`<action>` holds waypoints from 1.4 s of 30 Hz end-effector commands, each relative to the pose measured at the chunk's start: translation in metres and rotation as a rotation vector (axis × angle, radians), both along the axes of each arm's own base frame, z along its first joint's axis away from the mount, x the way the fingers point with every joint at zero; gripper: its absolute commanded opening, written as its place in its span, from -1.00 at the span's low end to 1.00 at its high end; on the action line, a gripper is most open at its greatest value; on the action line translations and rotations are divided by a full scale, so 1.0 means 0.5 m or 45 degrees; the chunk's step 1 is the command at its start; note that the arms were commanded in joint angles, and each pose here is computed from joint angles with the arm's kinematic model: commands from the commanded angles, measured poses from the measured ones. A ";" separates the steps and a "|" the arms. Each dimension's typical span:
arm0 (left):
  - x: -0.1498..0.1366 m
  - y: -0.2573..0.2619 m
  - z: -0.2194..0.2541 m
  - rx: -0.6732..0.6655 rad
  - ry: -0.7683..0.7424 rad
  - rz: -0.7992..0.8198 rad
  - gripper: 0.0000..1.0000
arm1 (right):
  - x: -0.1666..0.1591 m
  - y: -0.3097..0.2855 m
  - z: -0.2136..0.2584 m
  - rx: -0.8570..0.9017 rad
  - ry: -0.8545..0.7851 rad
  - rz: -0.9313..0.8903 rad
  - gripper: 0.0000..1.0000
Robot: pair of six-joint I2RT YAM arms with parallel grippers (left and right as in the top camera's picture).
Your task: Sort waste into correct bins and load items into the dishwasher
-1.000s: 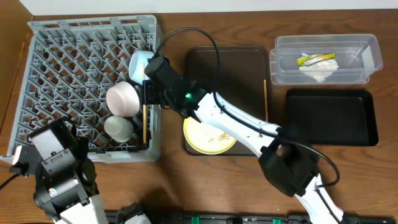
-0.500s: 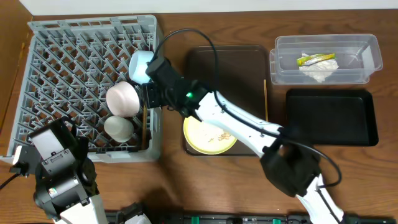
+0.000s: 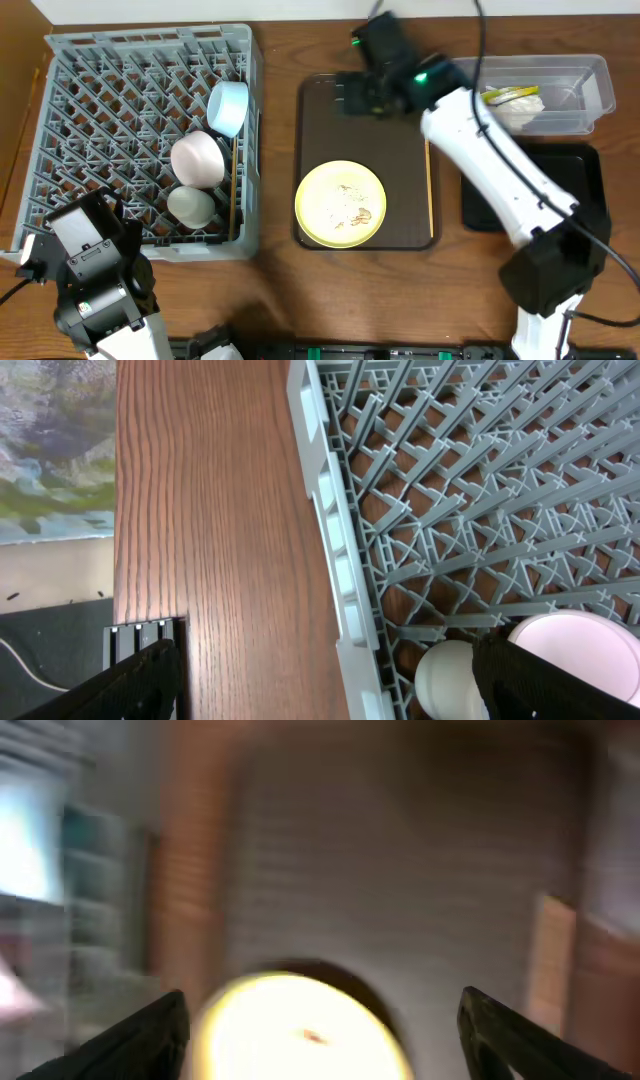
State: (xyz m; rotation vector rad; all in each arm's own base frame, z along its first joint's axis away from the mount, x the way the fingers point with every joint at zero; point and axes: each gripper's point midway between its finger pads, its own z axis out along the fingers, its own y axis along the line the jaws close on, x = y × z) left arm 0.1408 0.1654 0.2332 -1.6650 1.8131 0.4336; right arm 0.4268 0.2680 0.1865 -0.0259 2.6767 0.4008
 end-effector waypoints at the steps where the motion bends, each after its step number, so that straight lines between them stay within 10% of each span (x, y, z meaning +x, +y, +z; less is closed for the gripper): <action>1: -0.004 0.005 0.012 0.017 -0.015 0.023 0.88 | 0.000 -0.114 -0.112 -0.336 0.125 -0.053 0.66; 13: -0.004 0.005 0.012 0.017 -0.015 0.023 0.88 | -0.055 -0.210 -0.283 -0.445 0.448 -0.086 0.49; 42: -0.004 0.005 0.012 0.017 -0.015 0.023 0.88 | -0.082 -0.217 -0.382 -0.379 0.483 0.016 0.36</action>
